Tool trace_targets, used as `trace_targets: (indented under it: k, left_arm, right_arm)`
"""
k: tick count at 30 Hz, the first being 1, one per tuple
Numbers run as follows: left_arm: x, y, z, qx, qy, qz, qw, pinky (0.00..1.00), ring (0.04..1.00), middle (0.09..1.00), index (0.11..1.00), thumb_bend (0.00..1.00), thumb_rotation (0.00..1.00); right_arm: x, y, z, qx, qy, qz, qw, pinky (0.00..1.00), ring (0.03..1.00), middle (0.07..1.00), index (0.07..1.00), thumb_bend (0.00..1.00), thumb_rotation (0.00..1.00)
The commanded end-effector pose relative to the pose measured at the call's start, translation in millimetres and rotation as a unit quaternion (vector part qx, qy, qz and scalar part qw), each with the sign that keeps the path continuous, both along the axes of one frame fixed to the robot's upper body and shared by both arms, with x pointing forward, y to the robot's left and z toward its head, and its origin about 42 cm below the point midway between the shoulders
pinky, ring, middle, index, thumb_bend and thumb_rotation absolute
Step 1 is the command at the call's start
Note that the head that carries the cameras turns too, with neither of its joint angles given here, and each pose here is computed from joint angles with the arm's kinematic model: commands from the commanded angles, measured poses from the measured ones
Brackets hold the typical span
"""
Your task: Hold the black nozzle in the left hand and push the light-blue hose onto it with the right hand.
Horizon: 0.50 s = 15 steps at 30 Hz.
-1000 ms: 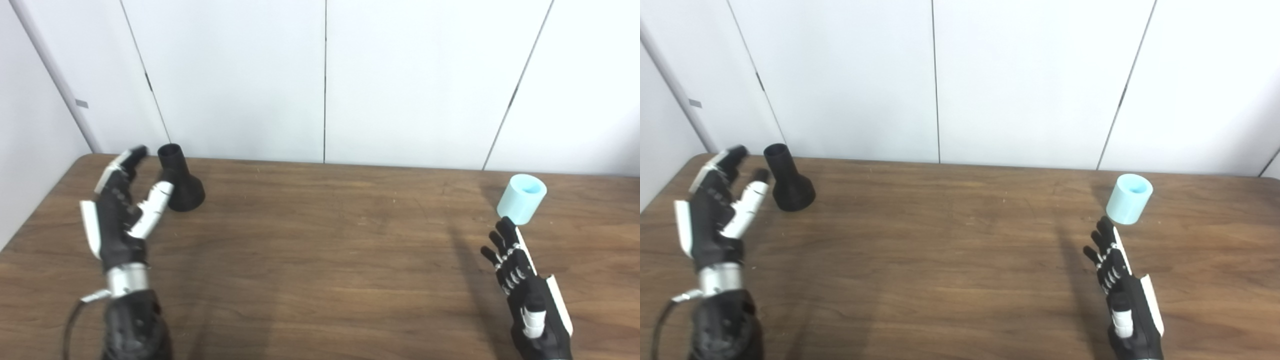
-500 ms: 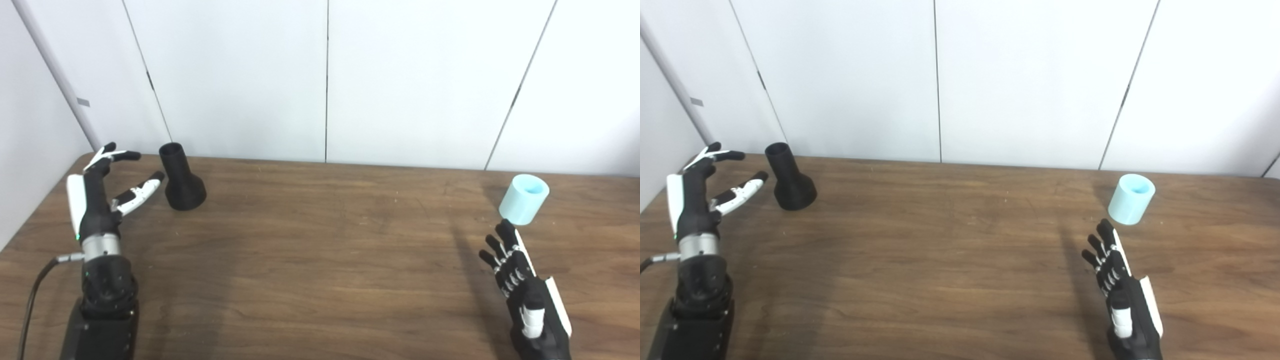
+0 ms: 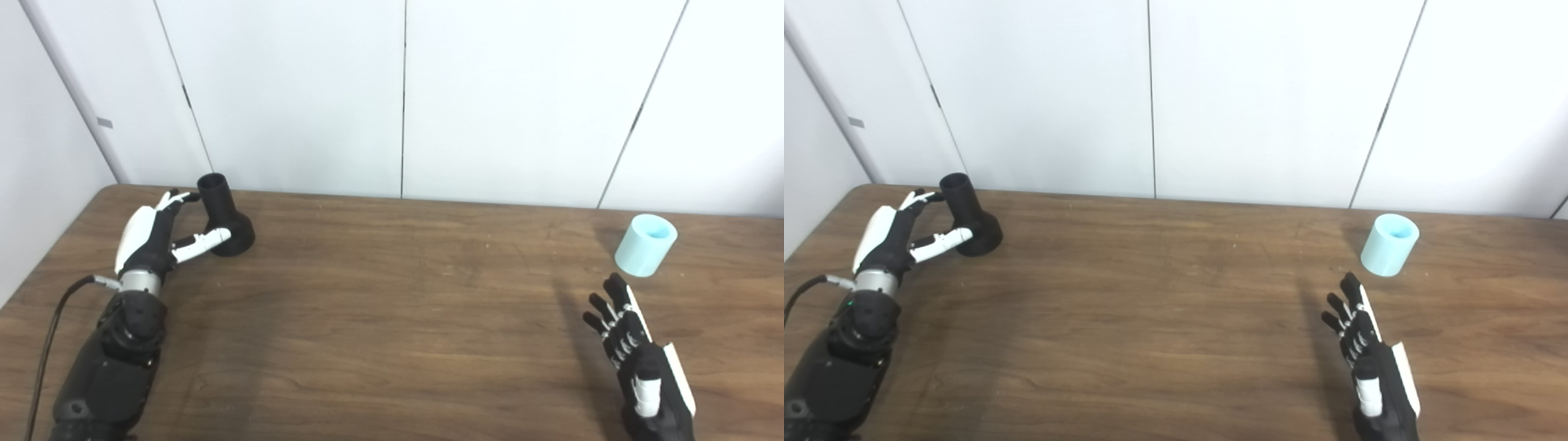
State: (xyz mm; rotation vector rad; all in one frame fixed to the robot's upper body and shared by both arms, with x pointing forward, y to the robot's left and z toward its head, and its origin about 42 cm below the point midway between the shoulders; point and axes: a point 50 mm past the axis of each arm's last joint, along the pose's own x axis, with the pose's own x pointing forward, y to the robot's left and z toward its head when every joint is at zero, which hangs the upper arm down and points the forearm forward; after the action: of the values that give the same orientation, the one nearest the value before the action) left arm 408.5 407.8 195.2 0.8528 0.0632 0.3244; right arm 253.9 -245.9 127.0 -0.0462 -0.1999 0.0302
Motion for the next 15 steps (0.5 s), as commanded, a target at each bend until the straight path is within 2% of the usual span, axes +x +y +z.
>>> trace_targets:
  k: [1, 15]
  left_arm:
    - [12.5, 11.2, 35.7, 0.03, -0.041, 0.009, 0.999, 1.0, 1.0, 1.0, 0.783, 0.92, 0.6]
    - [23.6, 16.9, 42.1, 0.042, -0.032, 0.005, 0.999, 1.0, 1.0, 1.0, 0.781, 0.93, 0.6]
  right_arm:
    - [-8.7, 4.8, -9.2, 0.007, 0.017, -0.005, 1.0, 0.9, 0.957, 1.0, 1.0, 0.77, 1.0]
    - [-8.1, 5.1, -11.1, 0.008, 0.027, -0.004, 1.0, 0.88, 0.951, 0.988, 1.0, 0.75, 1.0]
